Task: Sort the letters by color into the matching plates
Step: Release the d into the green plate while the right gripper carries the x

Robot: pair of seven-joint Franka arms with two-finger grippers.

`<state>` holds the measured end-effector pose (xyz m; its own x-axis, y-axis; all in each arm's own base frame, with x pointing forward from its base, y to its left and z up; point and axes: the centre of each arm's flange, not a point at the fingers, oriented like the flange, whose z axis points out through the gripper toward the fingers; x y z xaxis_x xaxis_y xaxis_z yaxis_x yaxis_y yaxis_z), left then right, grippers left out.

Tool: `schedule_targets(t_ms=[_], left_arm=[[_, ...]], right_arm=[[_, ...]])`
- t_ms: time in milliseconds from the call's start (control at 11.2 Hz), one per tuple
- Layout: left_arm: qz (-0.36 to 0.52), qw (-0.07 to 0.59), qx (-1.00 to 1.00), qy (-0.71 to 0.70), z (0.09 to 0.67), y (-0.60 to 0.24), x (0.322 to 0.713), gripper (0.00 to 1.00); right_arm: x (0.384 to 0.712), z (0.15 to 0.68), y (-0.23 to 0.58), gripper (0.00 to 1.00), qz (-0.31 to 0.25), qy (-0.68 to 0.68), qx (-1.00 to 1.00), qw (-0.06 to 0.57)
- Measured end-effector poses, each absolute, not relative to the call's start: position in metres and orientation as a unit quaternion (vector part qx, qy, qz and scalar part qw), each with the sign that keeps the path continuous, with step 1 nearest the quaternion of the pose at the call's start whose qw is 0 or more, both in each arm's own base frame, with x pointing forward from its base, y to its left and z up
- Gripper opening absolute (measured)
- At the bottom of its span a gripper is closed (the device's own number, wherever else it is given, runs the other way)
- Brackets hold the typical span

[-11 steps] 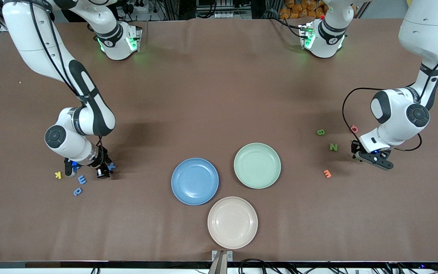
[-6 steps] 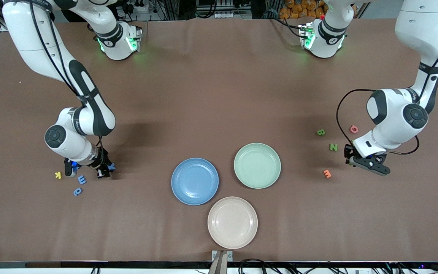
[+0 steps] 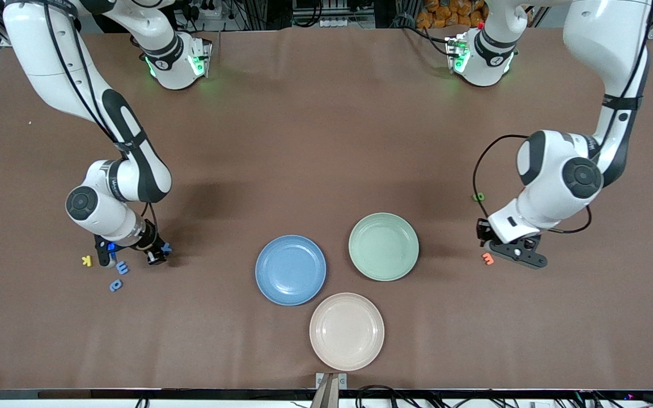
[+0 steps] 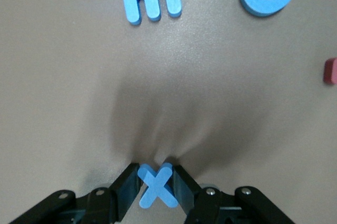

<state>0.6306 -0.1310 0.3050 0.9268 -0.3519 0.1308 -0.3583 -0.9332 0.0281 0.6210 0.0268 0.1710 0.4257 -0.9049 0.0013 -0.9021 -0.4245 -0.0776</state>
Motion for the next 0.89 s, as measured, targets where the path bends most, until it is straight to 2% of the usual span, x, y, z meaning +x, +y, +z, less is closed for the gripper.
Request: schedule_targets(t_ms=[446,714,892], left_arm=[[0.069,0.044,0.988,-0.131,0.300,-0.230,0.633,0.29],[0.057,0.052,0.992,-0.101,0.276,-0.285,0.628,0.29],[0.044,0.054,0.994,-0.083,0.253,-0.315,0.621,0.29]], right_arm=[[0.622,0.172,0.026,0.35,-0.025,0.466,-0.884,0.030],[0.623,0.173,0.026,0.35,-0.028,0.412,-0.910,0.029],[0.625,0.176,0.028,0.31,-0.031,0.354,-0.934,0.029]])
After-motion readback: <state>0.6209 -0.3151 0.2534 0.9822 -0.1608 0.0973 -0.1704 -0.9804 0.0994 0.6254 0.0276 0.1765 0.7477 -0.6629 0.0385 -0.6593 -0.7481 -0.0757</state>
